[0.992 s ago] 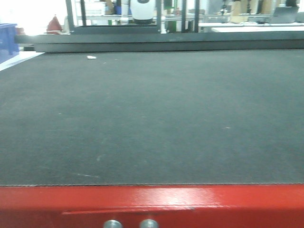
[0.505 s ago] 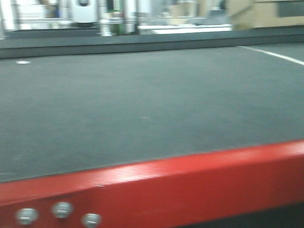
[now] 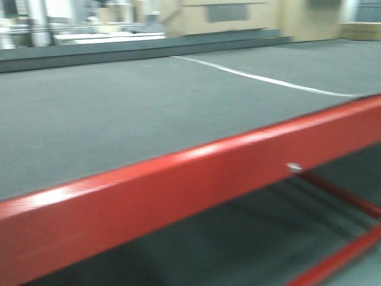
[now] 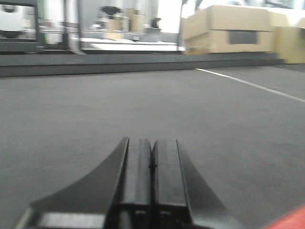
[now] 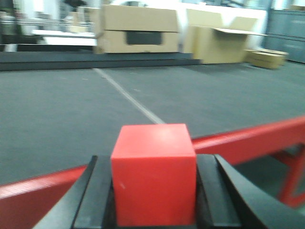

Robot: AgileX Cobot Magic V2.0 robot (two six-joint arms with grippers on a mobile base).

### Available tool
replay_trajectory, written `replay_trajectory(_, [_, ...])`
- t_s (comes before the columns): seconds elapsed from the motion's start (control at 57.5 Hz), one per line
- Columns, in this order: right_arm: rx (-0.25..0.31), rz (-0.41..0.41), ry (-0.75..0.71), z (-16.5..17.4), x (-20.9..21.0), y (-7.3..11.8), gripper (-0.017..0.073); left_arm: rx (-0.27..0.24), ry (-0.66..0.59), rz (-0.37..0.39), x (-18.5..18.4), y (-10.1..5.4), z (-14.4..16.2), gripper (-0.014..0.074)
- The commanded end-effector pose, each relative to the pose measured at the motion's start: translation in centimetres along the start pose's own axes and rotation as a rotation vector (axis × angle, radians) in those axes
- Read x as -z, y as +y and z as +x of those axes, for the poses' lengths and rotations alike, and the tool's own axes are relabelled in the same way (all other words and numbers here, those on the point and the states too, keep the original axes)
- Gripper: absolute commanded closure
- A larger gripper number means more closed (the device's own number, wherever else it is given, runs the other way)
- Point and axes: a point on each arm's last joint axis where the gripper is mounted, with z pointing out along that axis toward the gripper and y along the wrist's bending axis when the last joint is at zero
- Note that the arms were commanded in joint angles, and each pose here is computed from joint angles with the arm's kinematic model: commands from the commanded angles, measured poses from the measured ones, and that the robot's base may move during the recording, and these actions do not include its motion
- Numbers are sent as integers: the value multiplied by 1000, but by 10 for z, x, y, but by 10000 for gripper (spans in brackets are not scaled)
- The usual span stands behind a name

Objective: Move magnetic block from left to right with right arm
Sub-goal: 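Drive the base away from the table holding the cube in the right gripper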

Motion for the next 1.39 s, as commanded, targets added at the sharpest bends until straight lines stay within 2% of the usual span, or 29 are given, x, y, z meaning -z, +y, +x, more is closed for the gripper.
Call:
replay_trajectory(0.0, [4,17,-95,-16,1,-1,233,5,-95,-2,1,0,-6,720])
replay_trajectory(1.374, [4,17,-95,-16,1,-1,233,5,-95,-2,1,0,-6,720])
